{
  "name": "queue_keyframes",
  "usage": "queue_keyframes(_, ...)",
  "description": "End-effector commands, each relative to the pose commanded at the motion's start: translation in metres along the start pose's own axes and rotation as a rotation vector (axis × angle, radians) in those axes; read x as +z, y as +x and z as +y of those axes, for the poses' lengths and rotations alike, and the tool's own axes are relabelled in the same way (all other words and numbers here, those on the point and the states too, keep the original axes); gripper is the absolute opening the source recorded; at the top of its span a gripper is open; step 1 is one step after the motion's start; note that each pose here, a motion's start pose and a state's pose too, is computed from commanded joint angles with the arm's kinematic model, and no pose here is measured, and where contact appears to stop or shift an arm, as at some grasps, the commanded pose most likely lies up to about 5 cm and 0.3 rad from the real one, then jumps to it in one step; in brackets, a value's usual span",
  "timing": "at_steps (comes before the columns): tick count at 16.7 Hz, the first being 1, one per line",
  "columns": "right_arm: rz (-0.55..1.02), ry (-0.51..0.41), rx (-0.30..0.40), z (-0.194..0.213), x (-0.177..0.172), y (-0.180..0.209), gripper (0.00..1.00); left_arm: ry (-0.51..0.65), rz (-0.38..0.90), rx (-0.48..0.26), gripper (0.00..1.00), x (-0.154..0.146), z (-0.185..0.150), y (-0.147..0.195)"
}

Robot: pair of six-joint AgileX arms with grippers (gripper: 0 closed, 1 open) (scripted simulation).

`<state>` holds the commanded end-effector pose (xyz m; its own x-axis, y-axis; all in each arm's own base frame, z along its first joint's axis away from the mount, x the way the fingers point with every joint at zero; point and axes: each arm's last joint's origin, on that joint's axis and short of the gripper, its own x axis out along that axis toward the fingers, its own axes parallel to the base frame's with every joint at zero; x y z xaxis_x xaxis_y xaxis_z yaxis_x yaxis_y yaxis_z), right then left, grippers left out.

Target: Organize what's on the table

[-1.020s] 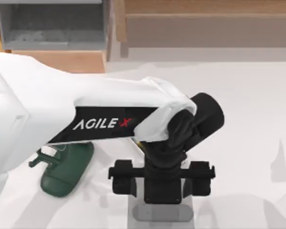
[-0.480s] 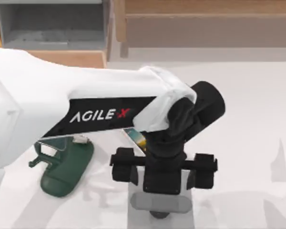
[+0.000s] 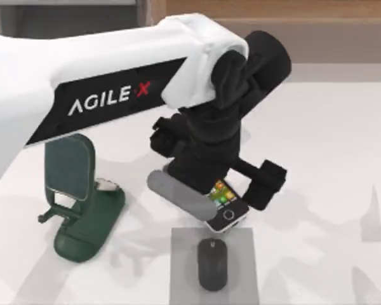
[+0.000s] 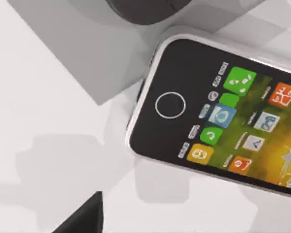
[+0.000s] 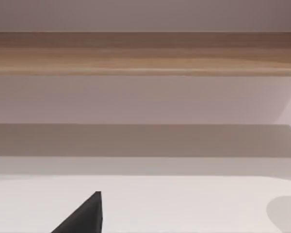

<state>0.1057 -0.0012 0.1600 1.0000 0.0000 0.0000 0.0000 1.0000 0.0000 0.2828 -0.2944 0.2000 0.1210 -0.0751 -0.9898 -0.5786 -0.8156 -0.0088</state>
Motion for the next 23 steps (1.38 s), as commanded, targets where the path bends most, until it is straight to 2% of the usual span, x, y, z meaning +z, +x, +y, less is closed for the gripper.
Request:
queue_keyframes(4,0.0,0.0,0.0,0.0,0.0,0.0,1.0,0.398,0.02,-0.017,1.0,-0.018,-0.019,-0.015)
queue_keyframes(9,0.0,0.0,0.0,0.0,0.0,0.0,1.0,0.957,-0.008,-0.021,1.0,-0.034,-0.034,-0.016)
queue_keyframes(15,0.0,0.0,0.0,0.0,0.0,0.0,1.0,1.568,-0.072,0.047,1.0,-0.044,-0.038,0.006)
queue_keyframes(19,0.0,0.0,0.0,0.0,0.0,0.0,1.0,1.821,-0.102,0.114,1.0,-0.046,-0.035,0.025)
queue_keyframes(23,0.0,0.0,0.0,0.0,0.0,0.0,1.0,1.904,-0.112,0.145,1.0,-0.046,-0.032,0.033)
